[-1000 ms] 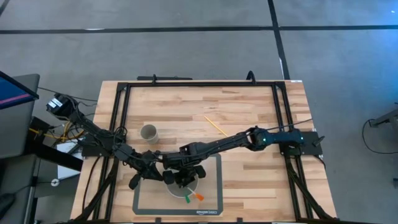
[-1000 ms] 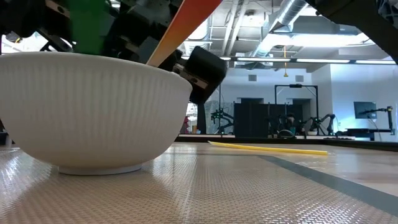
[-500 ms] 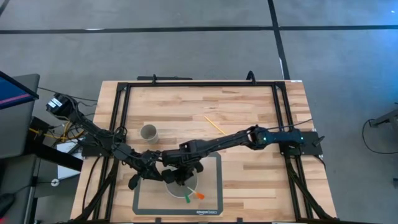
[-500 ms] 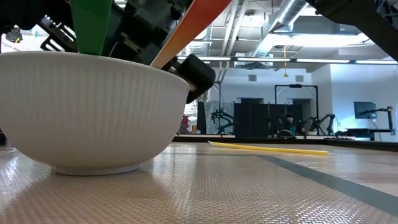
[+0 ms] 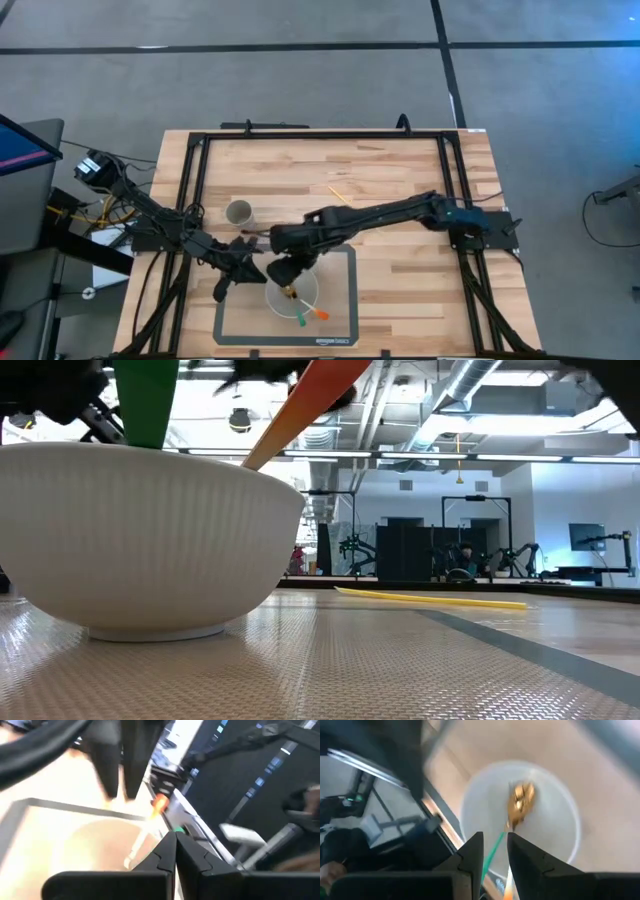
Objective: Pick & Place Utensil
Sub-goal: Put the white cup on the transparent mat to the top left of the white bowl
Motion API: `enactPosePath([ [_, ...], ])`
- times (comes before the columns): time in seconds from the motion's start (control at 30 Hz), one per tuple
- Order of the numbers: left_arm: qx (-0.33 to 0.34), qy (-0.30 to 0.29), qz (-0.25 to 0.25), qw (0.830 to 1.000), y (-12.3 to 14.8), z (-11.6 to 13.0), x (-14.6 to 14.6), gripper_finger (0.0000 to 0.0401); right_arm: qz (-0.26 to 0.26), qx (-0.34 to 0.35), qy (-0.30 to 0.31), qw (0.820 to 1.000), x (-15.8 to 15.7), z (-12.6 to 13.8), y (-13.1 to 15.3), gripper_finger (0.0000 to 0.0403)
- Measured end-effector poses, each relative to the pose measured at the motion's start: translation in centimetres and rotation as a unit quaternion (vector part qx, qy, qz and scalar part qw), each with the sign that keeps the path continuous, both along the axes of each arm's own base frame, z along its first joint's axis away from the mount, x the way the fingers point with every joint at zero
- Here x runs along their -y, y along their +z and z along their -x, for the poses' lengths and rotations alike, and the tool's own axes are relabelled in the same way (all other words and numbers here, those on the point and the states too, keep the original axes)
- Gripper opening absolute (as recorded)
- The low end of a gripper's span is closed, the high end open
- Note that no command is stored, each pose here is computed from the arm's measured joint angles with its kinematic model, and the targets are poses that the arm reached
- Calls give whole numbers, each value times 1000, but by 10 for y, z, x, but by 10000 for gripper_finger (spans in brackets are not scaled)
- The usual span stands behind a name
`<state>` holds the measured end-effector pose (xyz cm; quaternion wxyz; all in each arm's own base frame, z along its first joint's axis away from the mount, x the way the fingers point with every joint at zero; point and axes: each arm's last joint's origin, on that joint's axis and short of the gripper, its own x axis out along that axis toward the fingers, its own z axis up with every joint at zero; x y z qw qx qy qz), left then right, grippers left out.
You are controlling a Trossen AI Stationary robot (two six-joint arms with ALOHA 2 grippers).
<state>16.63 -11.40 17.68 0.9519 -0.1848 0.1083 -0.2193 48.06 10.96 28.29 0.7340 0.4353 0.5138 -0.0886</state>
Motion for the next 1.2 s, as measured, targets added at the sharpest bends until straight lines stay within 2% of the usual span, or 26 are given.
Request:
enactPosePath([
  [0.07, 5, 20, 0, 1000, 1, -1, -1, 8, 48, 54, 16, 997, 2, 11, 29, 82],
  [0.17, 16, 24, 9, 1000, 7, -1, -3, 13, 129, 135, 82, 979, 1, 32, 71, 82],
  [0.23, 32, 24, 15, 999, 14, -1, -3, 21, 170, 173, 162, 956, -3, 41, 84, 82],
  [0.33, 67, 22, 5, 998, 27, -1, -3, 39, 232, 225, 277, 905, -16, 55, 100, 82],
  [0.4, 95, 22, -5, 995, 37, 0, -4, 52, 252, 249, 296, 887, -23, 66, 113, 82],
  [0.47, 119, 32, -7, 992, 46, 2, -6, 67, 258, 257, 309, 878, -28, 75, 121, 82],
  [0.6, 144, 64, -15, 987, 59, 9, -13, 92, 285, 234, 329, 870, -38, 90, 123, 82],
  [0.77, 137, 127, -42, 981, 64, 19, -25, 110, 380, 190, 317, 848, -48, 115, 131, 82],
  [0.87, 135, 147, -45, 979, 67, 25, -30, 116, 391, 173, 325, 844, -50, 120, 130, 82],
  [1.0, 144, 163, -51, 975, 76, 28, -37, 120, 385, 149, 340, 845, -48, 126, 128, 82],
  [1.13, 129, 179, -73, 973, 96, 25, -42, 120, 367, 87, 317, 870, -39, 147, 132, 82],
  [1.2, 113, 189, -88, 972, 106, 21, -44, 120, 373, 75, 299, 875, -32, 160, 141, 82],
])
